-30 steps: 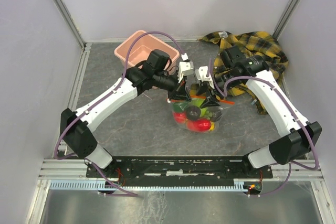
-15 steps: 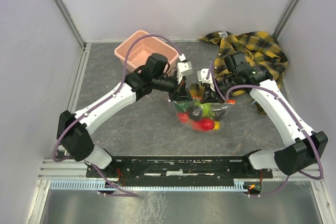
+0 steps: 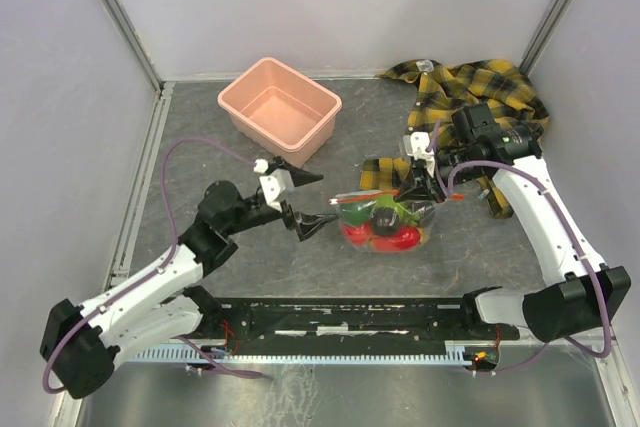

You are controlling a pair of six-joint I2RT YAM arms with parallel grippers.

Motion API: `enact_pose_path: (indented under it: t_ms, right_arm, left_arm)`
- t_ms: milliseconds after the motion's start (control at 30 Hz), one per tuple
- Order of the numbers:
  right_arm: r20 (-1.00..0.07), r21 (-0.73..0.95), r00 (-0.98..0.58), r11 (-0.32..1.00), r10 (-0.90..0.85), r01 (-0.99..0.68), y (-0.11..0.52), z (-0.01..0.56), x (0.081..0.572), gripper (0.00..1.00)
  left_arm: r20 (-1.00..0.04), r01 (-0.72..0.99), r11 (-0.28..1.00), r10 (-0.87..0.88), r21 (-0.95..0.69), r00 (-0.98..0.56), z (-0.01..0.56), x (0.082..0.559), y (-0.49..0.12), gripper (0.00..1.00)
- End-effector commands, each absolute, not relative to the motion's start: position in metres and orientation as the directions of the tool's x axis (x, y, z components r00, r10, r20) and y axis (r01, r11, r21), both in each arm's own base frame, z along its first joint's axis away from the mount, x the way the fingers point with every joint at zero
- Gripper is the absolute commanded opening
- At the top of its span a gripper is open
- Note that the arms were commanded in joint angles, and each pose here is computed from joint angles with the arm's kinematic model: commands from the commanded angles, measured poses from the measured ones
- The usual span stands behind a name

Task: Open the zip-top bag and remove the fake food
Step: Adjust the zipper food storage bag at the center of the board.

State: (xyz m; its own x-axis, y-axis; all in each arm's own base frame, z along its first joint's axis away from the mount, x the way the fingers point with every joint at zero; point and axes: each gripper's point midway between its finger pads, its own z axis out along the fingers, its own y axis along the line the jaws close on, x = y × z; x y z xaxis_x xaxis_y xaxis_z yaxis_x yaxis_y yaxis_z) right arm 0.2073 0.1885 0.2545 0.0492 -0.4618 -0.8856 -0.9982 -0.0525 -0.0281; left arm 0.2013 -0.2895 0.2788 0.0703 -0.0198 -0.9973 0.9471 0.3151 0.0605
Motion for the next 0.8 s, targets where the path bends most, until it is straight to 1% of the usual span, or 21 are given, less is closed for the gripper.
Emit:
enact_pose_path:
  t_ms: [0, 133, 200, 233, 333, 433, 467, 533, 567, 667, 767]
  right_arm:
    - [-0.922, -0.088, 0.124, -0.114, -0.367, -0.99, 0.193, 0.282, 0.191, 0.02]
    - [-0.928, -0.091, 0.13, -0.126, -0.349, -0.988, 0.193, 0.291, 0.187, 0.02]
    - [-0.93, -0.094, 0.133, -0.126, -0.344, -0.988, 0.193, 0.293, 0.186, 0.02]
    - [-0.931, -0.096, 0.134, -0.125, -0.339, -0.987, 0.193, 0.294, 0.185, 0.02]
    - [-0.934, -0.096, 0.132, -0.123, -0.331, -0.988, 0.192, 0.296, 0.185, 0.02]
    - [-0.939, -0.096, 0.13, -0.119, -0.319, -0.988, 0.192, 0.298, 0.185, 0.02]
    - [-0.94, -0.095, 0.129, -0.118, -0.316, -0.988, 0.192, 0.298, 0.185, 0.02]
    - [-0.942, -0.093, 0.126, -0.117, -0.311, -0.989, 0.193, 0.298, 0.185, 0.02]
    - [-0.943, -0.092, 0.125, -0.117, -0.308, -0.989, 0.193, 0.298, 0.185, 0.02]
    - [-0.946, -0.084, 0.115, -0.115, -0.304, -0.99, 0.194, 0.297, 0.186, 0.02]
    - [-0.947, -0.079, 0.11, -0.111, -0.303, -0.991, 0.194, 0.297, 0.187, 0.02]
  left_arm:
    - [-0.942, 0.885, 0.409, -0.144, 0.223, 0.304, 0.309, 0.206, -0.274, 1.0]
    - [-0.949, 0.909, 0.375, -0.175, 0.184, 0.264, 0.298, 0.202, -0.279, 0.85]
    - [-0.94, 0.915, 0.377, -0.236, 0.145, 0.247, 0.3, 0.201, -0.279, 0.75]
    - [-0.926, 0.919, 0.37, -0.282, 0.137, 0.252, 0.306, 0.198, -0.279, 0.72]
    - [-0.904, 0.949, 0.302, -0.377, 0.085, 0.201, 0.311, 0.186, -0.282, 0.68]
    - [-0.895, 0.974, 0.223, -0.424, 0.044, 0.137, 0.312, 0.176, -0.287, 0.66]
    - [-0.895, 0.978, 0.208, -0.432, 0.018, 0.108, 0.311, 0.176, -0.289, 0.64]
    - [-0.899, 0.982, 0.185, -0.436, -0.04, 0.046, 0.307, 0.18, -0.295, 0.54]
    - [-0.899, 0.982, 0.175, -0.438, -0.063, 0.021, 0.306, 0.182, -0.297, 0.51]
    - [-0.887, 0.984, 0.142, -0.461, -0.109, -0.032, 0.309, 0.184, -0.303, 0.47]
    - [-0.882, 0.986, 0.114, -0.467, -0.119, -0.052, 0.309, 0.185, -0.308, 0.38]
